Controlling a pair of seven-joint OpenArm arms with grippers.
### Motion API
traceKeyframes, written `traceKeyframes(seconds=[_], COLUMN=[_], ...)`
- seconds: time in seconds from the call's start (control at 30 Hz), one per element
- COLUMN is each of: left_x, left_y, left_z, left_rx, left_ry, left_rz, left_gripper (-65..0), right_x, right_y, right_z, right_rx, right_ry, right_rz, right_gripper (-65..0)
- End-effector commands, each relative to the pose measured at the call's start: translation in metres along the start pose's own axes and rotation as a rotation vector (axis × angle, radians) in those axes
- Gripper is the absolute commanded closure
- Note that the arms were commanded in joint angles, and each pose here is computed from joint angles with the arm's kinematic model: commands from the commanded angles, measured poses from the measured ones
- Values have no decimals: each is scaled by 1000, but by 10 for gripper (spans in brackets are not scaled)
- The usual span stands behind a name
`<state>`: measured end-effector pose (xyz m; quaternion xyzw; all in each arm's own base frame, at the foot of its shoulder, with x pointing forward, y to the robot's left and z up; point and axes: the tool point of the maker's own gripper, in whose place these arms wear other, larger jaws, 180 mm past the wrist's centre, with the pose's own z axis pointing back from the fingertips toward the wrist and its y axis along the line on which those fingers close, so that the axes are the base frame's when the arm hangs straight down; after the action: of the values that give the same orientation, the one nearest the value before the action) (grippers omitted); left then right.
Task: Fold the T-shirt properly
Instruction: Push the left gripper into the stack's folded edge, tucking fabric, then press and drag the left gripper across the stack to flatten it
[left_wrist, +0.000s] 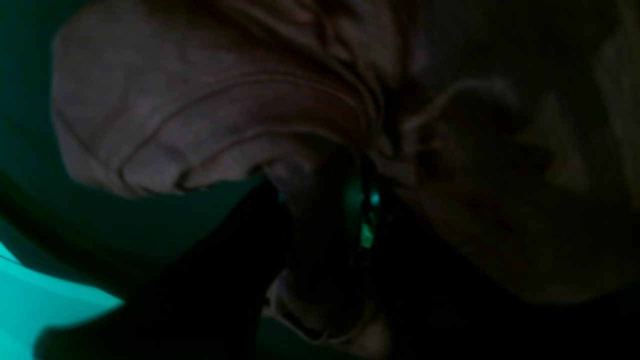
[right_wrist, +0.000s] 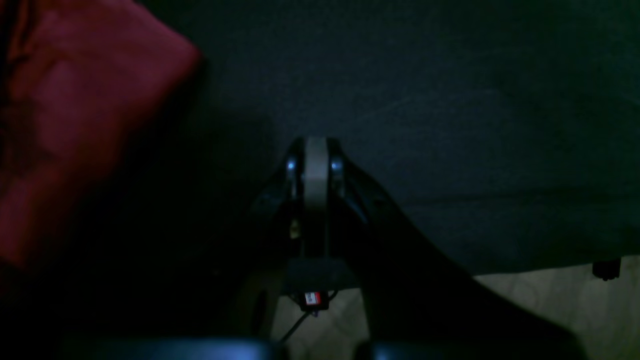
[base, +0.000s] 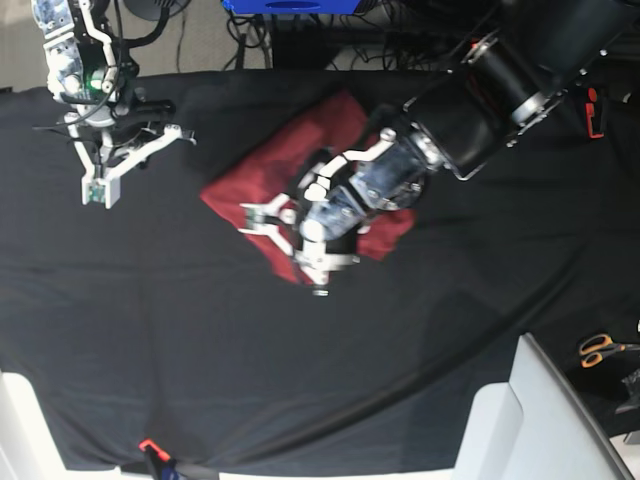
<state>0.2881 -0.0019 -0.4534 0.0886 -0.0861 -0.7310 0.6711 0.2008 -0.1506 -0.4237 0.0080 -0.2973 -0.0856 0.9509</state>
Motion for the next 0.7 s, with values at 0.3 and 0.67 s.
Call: traceKeyframes(seconds=[0.3, 0.67], left_x=[40, 62], left_y=[-24, -13], left_z=[-16, -26], left_rx=[29, 23], left_ry=[-8, -65], left_rz=[-279, -289], left_gripper=[0, 0], right_x=[20, 7], right_y=[-24, -49], right_z=[2, -49], right_rx=[-55, -146], right_ry=[-59, 46], right_rz=[-22, -36], right_gripper=[-2, -2])
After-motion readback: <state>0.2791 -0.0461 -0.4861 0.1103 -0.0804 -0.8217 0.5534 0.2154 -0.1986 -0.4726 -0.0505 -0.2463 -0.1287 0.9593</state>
